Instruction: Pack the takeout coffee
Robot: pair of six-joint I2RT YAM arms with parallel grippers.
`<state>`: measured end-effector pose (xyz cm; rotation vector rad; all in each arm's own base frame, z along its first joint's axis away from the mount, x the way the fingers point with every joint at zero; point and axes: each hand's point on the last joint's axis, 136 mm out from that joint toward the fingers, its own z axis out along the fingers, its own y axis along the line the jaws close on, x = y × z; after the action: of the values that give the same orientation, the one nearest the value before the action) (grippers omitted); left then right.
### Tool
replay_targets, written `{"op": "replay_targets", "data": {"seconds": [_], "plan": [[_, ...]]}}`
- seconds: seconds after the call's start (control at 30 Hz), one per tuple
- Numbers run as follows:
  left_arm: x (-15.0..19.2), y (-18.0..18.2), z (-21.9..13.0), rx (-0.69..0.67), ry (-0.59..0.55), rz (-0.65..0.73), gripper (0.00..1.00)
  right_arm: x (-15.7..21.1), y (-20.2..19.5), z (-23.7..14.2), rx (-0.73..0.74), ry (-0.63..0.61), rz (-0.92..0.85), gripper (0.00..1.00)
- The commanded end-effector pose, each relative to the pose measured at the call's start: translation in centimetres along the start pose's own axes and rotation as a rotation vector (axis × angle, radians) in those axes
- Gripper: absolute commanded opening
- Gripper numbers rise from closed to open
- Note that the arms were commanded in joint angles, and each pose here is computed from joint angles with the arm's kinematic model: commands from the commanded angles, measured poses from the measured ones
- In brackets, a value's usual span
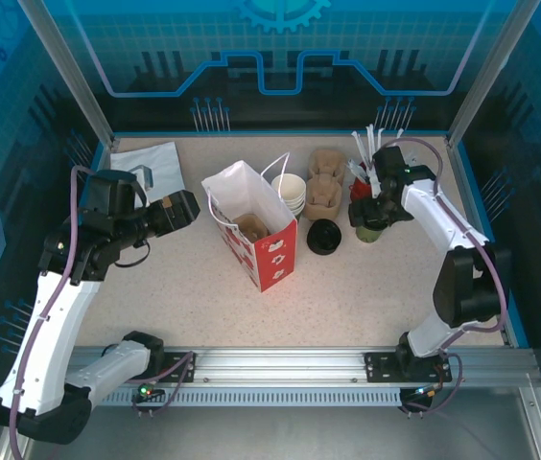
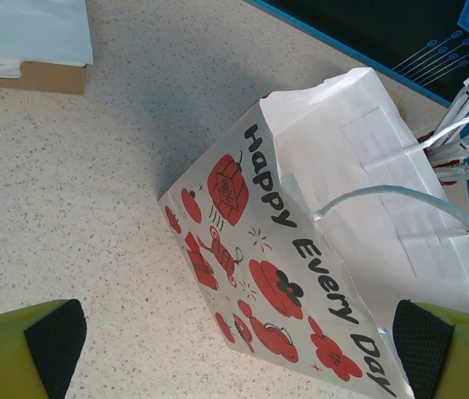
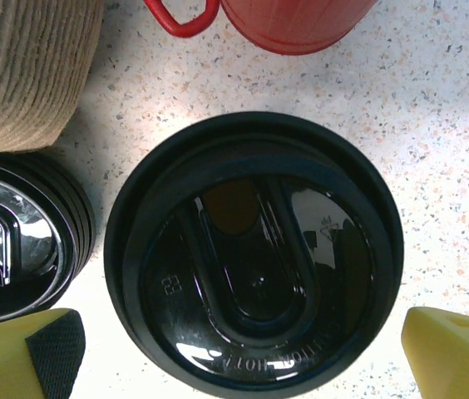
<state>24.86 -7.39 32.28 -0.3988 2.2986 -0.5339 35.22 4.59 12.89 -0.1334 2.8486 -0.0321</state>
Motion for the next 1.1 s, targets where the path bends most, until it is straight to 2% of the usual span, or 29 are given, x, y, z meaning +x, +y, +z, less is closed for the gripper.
{"op": "replay_targets", "data": {"seconds": [0.0,0.67,1.07], "plan": [[-0.3,0.0,0.0,-0.003,-0.01,0.0,0.99,-1.1,-0.6,0.2,-0.004,-0.012,0.008,1.0],[-0.5,-0.2,0.5,-0.01,0.003,0.006,0.99,-2.0,-0.8,3.1,-0.028,0.034,0.007,1.0],[-0.4,-0.1,0.6,-0.011,0.011,0.007,0.99,-1.2,-0.8,4.1,-0.029,0.076,-0.005,0.99]]}}
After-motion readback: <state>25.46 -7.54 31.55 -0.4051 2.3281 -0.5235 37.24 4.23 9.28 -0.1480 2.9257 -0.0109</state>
